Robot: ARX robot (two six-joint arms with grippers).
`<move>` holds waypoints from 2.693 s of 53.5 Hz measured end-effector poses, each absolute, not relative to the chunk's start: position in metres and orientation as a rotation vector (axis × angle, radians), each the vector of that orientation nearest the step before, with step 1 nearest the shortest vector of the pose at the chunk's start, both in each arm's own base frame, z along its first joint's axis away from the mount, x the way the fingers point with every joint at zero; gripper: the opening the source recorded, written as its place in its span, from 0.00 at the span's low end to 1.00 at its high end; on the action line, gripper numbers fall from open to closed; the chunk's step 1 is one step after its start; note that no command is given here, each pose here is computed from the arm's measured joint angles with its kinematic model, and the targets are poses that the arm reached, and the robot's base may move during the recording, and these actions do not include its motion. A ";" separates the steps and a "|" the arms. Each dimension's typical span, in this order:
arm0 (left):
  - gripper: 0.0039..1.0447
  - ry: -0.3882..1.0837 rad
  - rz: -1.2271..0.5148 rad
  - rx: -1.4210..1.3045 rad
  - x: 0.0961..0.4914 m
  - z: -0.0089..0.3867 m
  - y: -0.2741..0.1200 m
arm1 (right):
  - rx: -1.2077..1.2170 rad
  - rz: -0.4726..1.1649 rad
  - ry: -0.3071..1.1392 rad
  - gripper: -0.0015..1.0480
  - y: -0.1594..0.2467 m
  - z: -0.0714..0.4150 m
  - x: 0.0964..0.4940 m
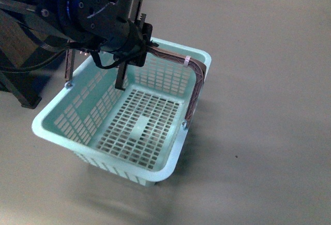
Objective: Pick lemon and mango into basket
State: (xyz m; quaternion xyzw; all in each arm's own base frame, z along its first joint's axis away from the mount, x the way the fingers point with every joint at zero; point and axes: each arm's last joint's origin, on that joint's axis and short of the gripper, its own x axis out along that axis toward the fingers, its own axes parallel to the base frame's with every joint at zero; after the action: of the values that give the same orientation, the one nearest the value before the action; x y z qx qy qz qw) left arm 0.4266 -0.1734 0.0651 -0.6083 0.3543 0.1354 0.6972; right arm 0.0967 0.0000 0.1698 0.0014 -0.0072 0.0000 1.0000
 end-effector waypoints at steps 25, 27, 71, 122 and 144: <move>0.05 0.628 0.167 -1.435 0.328 0.197 -0.121 | 0.003 0.000 -0.015 0.92 0.000 0.170 0.097; 0.05 0.602 0.158 -1.447 0.316 0.210 -0.112 | 0.003 0.000 -0.014 0.92 0.000 0.170 0.097; 0.05 0.430 0.148 -1.482 0.184 0.299 -0.044 | 0.003 0.000 -0.014 0.92 0.000 0.170 0.097; 0.05 0.446 0.149 -1.484 0.184 0.297 -0.044 | 0.003 0.000 -0.014 0.92 0.000 0.170 0.097; 0.05 0.446 0.149 -1.484 0.184 0.297 -0.044 | 0.003 0.000 -0.015 0.92 0.000 0.170 0.097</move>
State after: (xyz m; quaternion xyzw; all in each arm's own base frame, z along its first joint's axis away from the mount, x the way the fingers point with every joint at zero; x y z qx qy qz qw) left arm 0.1838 -0.0445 0.2967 -0.6692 0.2013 0.0674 0.7121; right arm 0.0967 0.0000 0.1698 0.0014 -0.0073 0.0000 1.0000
